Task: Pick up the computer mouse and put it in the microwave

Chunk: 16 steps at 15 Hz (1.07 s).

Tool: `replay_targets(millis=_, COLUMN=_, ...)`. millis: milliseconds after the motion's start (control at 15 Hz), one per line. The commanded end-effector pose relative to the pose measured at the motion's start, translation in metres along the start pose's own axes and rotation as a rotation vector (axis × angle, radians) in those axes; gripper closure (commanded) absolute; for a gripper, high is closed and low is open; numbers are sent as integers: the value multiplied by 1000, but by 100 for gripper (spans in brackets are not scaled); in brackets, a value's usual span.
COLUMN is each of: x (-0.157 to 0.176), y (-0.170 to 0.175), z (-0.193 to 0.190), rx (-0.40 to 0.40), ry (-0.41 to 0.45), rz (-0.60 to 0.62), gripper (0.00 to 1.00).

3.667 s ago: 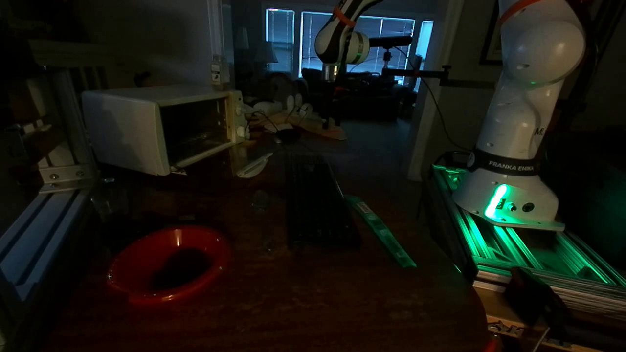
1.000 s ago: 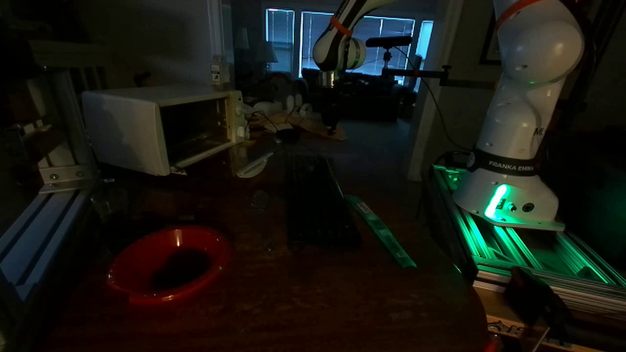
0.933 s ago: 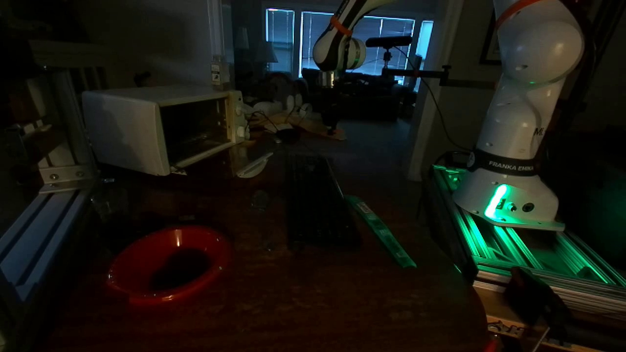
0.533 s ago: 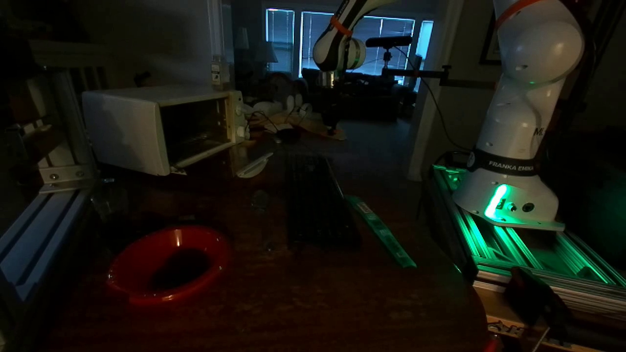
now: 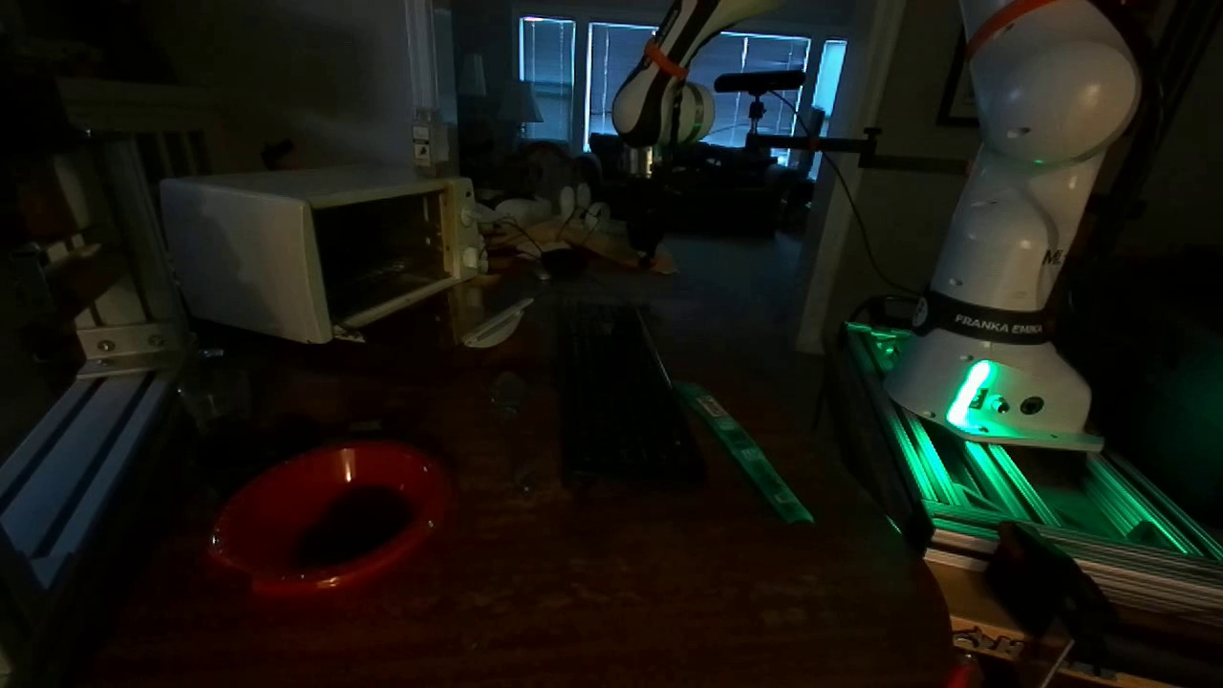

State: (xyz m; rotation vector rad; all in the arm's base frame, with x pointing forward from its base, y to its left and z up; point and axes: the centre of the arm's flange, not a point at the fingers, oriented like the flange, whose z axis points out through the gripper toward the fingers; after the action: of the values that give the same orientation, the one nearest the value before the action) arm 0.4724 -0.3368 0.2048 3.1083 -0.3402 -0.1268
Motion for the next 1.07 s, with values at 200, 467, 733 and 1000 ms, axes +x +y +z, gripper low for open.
replay_targets(millis=200, x=1, y=3, z=23, rx=-18, ry=48, rz=17, gripper=95)
replay_targets(millis=467, x=0, y=0, z=19, rx=-57, ry=94, rz=22, gripper=95)
replay_targets(millis=733, x=-3, y=-4, z=17, rx=-80, ry=135, rz=30, gripper=95)
replay_targets(millis=1000, x=-6, y=-10, z=14, rx=-95, ry=172, rz=31, gripper=95)
